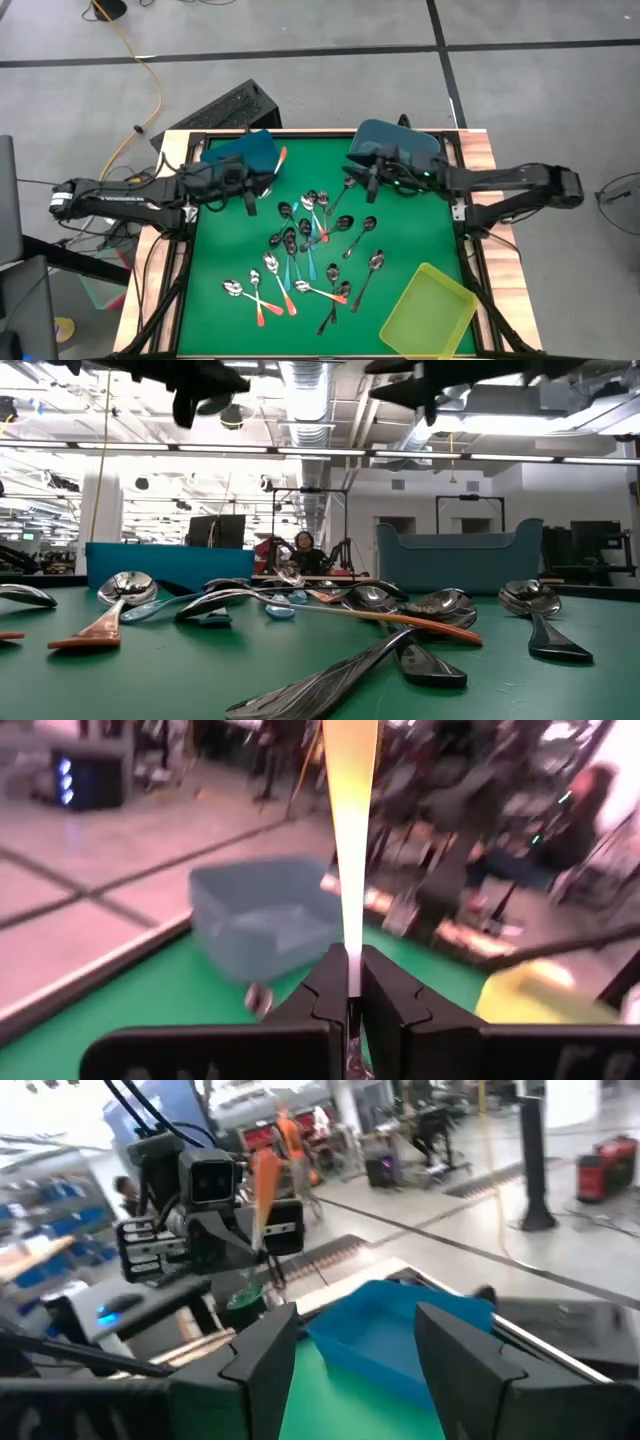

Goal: Sort silverware by color (type)
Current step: Put the orange spoon into the dark blue bin

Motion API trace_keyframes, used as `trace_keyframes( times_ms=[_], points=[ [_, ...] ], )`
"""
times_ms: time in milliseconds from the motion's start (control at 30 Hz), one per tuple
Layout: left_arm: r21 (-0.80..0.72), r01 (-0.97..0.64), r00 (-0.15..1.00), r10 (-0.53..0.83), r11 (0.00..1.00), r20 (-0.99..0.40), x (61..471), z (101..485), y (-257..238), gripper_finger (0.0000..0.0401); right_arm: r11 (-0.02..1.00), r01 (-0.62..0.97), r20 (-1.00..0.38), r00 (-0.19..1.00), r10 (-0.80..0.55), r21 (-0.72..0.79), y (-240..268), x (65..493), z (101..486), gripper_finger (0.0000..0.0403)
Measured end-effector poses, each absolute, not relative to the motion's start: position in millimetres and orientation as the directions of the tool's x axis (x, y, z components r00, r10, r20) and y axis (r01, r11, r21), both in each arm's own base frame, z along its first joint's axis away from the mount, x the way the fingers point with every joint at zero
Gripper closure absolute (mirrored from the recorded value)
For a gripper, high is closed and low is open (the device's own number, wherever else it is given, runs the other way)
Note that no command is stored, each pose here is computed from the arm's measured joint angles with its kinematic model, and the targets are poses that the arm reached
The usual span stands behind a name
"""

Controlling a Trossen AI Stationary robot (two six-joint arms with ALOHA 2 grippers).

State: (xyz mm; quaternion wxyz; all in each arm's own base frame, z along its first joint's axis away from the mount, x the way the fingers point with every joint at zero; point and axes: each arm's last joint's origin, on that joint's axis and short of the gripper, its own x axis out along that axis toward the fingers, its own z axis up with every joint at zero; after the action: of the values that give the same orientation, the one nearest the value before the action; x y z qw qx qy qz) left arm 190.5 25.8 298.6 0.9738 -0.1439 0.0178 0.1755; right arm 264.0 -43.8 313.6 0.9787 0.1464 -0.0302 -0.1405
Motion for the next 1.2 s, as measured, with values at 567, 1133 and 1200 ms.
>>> trace_keyframes(
  times_ms=[567,1133,1200],
  points=[
    [-0.278,-0.238,0.969,0.248,0.931,0.001,199.4,304.2,27.0,0.0401,0.991,-0.042,-0.129,0.99,0.059,0.127,-60.6,391.6,354.1,0.0182],
    [-0.232,-0.194,0.978,0.208,0.953,0.036,199.7,307.6,25.3,0.0401,0.991,-0.11,-0.09,0.989,0.117,0.08,-63.3,419.5,362.8,0.0199],
    [-0.233,-0.186,0.979,0.2,0.955,0.04,199.7,307.9,25.1,0.0401,0.991,-0.11,-0.094,0.989,0.117,0.079,-63.4,419.5,362.3,0.0224]
  ],
)
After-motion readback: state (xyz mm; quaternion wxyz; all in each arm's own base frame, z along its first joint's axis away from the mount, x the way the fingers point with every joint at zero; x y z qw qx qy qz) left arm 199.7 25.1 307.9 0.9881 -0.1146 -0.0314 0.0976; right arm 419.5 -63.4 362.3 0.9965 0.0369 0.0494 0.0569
